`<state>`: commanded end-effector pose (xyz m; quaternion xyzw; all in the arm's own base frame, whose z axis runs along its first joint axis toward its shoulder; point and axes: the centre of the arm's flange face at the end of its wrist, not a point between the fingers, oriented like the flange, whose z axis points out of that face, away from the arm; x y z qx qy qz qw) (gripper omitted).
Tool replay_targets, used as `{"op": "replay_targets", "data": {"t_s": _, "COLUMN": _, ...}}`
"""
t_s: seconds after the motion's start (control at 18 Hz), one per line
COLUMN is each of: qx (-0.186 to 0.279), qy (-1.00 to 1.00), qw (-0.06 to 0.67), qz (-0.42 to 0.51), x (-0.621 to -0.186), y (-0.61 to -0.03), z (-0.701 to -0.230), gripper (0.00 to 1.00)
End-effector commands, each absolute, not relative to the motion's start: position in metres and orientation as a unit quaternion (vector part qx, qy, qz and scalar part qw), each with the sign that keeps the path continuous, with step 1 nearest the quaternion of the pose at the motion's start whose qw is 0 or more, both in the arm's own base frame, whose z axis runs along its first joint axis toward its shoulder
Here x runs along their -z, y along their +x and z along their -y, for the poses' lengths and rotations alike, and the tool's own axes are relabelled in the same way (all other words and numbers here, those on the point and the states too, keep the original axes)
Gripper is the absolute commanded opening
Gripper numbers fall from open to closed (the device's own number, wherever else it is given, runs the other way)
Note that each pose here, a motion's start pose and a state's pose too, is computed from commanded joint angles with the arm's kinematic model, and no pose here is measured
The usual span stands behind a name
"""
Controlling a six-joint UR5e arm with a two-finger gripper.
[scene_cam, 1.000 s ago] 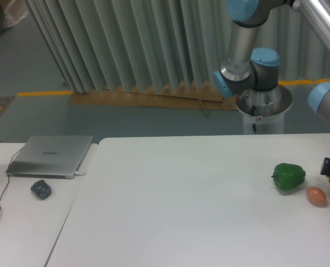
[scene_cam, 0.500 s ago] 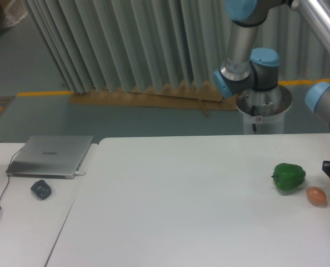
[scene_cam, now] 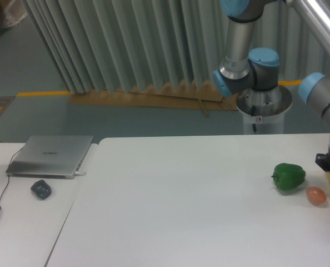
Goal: Place the bread in the basket
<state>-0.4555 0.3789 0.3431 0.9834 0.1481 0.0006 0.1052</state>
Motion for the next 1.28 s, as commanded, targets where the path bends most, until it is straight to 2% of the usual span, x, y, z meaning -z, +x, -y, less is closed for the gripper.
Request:
{"op": "replay_targets", "data": {"t_s": 0.11, "qx": -0.002, "qy": 0.986, "qw": 0.106, "qz": -0.126, "x": -0.366, "y": -0.463, "z": -0.378, "gripper": 0.26}}
{"op": "replay_targets", "data": {"t_s": 0.33, "qx": 0.005, "qy": 0.996, "qw": 0.088, "qz": -0.008, "x": -0.412, "y": -0.483, "z": -0.349, "gripper": 0.26}}
{"op": "replay_targets", "data": {"t_s": 0.56, "qx": -0.001, "qy": 0.995, "qw": 0.081, "qz": 0.054, "x": -0.418, "y": -0.516, "z": -0.308, "gripper": 0.26}}
{"op": "replay_targets", "data": {"t_s": 0.72, "qx": -0.009, "qy": 0.985, "qw": 0.081, "qz": 0.149, "x": -0.408, "y": -0.545, "z": -0.272, "gripper": 0.26}}
{"op": "replay_targets", "data": {"t_s": 1.11, "qx": -0.003, "qy": 0.953, "qw": 0.080, "qz": 0.293, "x": -0.372, "y": -0.591, "z": -0.241, "gripper": 0.26}}
{"op": "replay_targets", "data": {"t_s": 1.28, "qx": -0.004, "qy": 0.953, "qw": 0.076, "qz": 0.293, "x": -0.368, "y": -0.608, "z": -0.205, "gripper": 0.26}}
